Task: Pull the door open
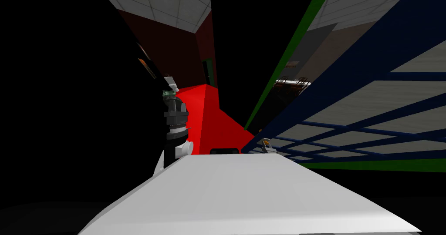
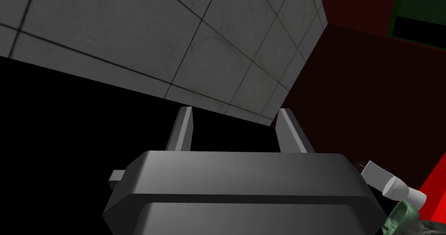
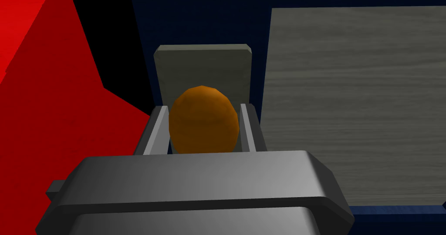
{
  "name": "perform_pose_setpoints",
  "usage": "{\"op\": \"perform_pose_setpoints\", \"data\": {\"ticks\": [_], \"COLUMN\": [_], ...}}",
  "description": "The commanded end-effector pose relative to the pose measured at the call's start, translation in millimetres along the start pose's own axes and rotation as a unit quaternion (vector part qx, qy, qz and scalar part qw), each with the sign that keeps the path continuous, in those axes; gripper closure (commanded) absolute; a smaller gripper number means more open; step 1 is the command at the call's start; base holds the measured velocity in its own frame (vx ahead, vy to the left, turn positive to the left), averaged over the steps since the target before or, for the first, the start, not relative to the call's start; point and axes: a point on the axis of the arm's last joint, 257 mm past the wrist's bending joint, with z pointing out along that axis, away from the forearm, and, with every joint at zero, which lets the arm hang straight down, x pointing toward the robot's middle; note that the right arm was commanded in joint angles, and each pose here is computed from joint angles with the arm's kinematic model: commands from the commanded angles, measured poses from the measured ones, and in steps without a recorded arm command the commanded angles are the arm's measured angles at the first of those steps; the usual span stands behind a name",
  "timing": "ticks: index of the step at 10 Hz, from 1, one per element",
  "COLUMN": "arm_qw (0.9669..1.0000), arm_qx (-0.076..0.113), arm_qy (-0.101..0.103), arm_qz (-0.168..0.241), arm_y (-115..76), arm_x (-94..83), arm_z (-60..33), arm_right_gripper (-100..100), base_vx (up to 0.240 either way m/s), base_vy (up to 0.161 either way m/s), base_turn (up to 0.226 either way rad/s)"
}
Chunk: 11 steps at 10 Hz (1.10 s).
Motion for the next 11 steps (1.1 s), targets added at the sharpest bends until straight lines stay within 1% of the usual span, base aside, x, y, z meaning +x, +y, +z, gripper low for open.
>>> {"op": "perform_pose_setpoints", "data": {"ticks": [1, 2, 3, 5, 6, 7, 8, 10, 11], "arm_qw": [0.9998, 0.9995, 0.9993, 0.9981, 0.9977, 0.9979, 0.9982, 0.9985, 0.9989], "arm_qx": [0.018, 0.031, 0.038, 0.061, 0.068, 0.064, 0.060, 0.054, 0.047], "arm_qy": [0.002, 0.003, 0.003, 0.004, 0.004, 0.002, 0.001, 0.001, 0.002], "arm_qz": [-0.001, -0.001, -0.001, 0.000, 0.001, 0.001, 0.002, 0.003, 0.004], "arm_y": [-10.5, -17.5, -21.0, -33.1, -36.8, -35.7, -36.3, -35.2, -34.1], "arm_x": [0.9, 1.4, 1.7, 2.9, 3.3, 0.5, -2.1, -3.0, -3.7], "arm_z": [-11.0, -19.2, -23.4, -38.3, -43.0, -39.5, -54.8, -66.4, -80.2], "arm_right_gripper": [100, 100, 100, 100, 100, 100, 100, 100, 100], "base_vx": [-0.170, -0.182, -0.159, -0.175, -0.179, -0.076, -0.055, -0.064, -0.081], "base_vy": [-0.059, -0.083, -0.064, -0.070, -0.067, -0.017, -0.029, -0.050, -0.044], "base_turn": [0.035, 0.056, 0.043, 0.034, 0.030, 0.012, 0.234, 0.219, 0.275]}}
